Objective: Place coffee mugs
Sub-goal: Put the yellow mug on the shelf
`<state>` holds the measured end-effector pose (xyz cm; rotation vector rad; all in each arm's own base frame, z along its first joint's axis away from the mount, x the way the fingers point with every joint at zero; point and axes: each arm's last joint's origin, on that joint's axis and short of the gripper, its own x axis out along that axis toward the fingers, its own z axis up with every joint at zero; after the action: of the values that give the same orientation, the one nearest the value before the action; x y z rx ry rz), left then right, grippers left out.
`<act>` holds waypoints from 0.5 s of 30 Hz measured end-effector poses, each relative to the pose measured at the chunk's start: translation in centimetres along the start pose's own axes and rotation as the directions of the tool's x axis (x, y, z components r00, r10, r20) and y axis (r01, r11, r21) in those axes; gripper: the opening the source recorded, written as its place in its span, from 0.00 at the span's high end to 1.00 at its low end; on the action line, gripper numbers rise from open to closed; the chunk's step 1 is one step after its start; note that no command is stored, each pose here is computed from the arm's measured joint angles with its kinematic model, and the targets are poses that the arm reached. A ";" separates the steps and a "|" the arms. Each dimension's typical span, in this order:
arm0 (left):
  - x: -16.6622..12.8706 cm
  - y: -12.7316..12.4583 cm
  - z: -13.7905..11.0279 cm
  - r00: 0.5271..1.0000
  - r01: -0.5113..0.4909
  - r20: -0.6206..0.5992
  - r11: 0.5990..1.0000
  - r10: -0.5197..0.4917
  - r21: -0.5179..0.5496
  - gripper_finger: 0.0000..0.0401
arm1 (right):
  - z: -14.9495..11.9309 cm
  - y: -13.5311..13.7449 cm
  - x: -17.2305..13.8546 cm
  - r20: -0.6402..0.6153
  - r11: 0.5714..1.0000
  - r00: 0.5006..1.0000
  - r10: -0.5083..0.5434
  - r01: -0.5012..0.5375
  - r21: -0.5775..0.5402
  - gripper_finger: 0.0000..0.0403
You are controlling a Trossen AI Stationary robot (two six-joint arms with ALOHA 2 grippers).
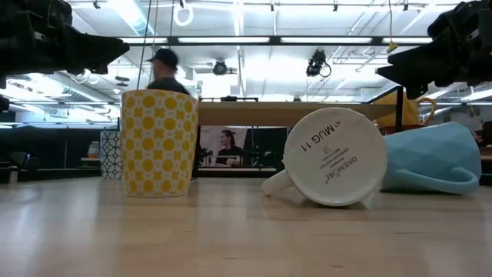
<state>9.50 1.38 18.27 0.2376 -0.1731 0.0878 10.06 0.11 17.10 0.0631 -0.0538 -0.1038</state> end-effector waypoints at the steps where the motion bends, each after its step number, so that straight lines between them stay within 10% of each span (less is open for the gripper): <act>1: 0.0 0.0 0.0 1.000 0.000 0.000 1.000 0.000 0.000 0.72 | 0.0 0.0 0.0 0.004 1.000 1.000 0.001 -0.001 0.008 0.52; 15: 0.0 0.0 0.0 1.000 0.000 0.000 1.000 0.000 0.000 0.72 | 3.5 0.2 -0.6 0.350 0.948 0.935 0.062 -0.164 0.272 0.52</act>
<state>9.50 1.38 18.27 0.2376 -0.1732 0.0879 9.25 0.21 20.59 0.3444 -0.4183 0.0127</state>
